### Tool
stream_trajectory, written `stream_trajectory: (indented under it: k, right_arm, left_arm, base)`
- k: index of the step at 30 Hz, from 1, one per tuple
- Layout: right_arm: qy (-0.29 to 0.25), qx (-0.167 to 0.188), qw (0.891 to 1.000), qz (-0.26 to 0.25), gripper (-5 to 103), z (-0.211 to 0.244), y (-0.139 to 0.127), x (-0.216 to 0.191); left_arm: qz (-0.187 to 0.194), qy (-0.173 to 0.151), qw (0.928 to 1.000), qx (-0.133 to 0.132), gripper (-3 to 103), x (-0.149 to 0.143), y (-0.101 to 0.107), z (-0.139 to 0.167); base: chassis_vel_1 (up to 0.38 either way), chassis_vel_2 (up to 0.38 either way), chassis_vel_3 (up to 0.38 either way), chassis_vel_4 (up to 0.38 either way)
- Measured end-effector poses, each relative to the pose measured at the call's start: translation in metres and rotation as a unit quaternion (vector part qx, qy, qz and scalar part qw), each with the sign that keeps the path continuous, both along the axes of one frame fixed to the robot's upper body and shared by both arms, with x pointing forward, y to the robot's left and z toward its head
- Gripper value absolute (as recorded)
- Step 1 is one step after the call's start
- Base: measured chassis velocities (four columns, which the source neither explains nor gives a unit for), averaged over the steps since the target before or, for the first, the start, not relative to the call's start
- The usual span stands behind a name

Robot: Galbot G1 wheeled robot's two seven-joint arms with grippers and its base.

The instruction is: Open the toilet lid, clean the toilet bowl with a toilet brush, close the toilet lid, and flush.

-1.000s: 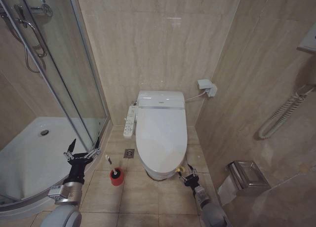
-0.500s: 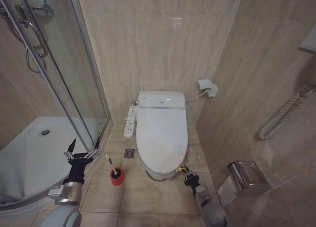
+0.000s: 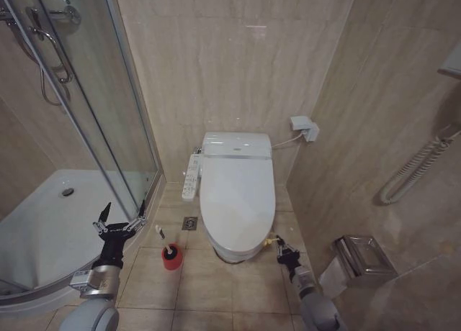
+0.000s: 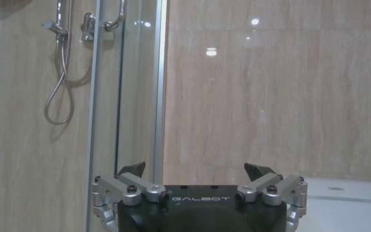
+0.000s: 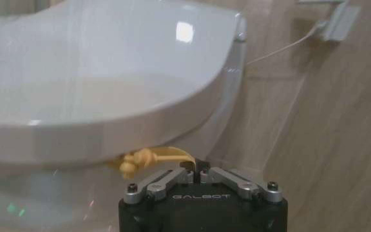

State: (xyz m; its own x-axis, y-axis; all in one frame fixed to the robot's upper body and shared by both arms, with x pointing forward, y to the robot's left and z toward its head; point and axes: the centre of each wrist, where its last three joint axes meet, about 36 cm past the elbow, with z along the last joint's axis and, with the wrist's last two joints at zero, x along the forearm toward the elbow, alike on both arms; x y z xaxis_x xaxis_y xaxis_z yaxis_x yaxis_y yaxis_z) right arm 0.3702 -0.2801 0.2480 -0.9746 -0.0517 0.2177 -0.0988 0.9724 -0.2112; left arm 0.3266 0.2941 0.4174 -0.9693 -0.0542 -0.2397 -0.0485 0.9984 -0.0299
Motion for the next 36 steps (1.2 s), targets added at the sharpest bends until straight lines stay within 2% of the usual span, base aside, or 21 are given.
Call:
stream_trajectory:
  k: [7,9,18,27,36]
  right_arm:
    - [-0.022,0.017,0.999,-0.025,1,0.021,-0.015,-0.001]
    - [-0.042,0.036,0.998,-0.044,1,0.041,-0.020,0.000]
    - [-0.075,0.080,0.990,-0.085,1,0.091,-0.009,0.002]
    - [-0.127,0.098,0.983,-0.086,1,0.131,-0.001,0.010]
    - [-0.167,0.088,0.980,-0.065,1,0.138,-0.007,0.014]
  left_arm:
    - [0.000,0.000,1.0000,0.000,100,0.000,0.000,0.000]
    - [0.000,0.000,1.0000,0.000,100,0.000,0.000,0.000]
    - [0.000,0.000,1.0000,0.000,100,0.000,0.000,0.000]
    - [0.000,0.000,1.0000,0.000,100,0.000,0.000,0.000]
    - [0.000,0.000,1.0000,0.000,100,0.000,0.000,0.000]
  base:
    - [0.000,0.000,0.000,0.000]
    - [0.000,0.000,0.000,0.000]
    - [0.000,0.000,0.000,0.000]
    - [0.000,0.000,0.000,0.000]
    - [0.000,0.000,0.000,0.000]
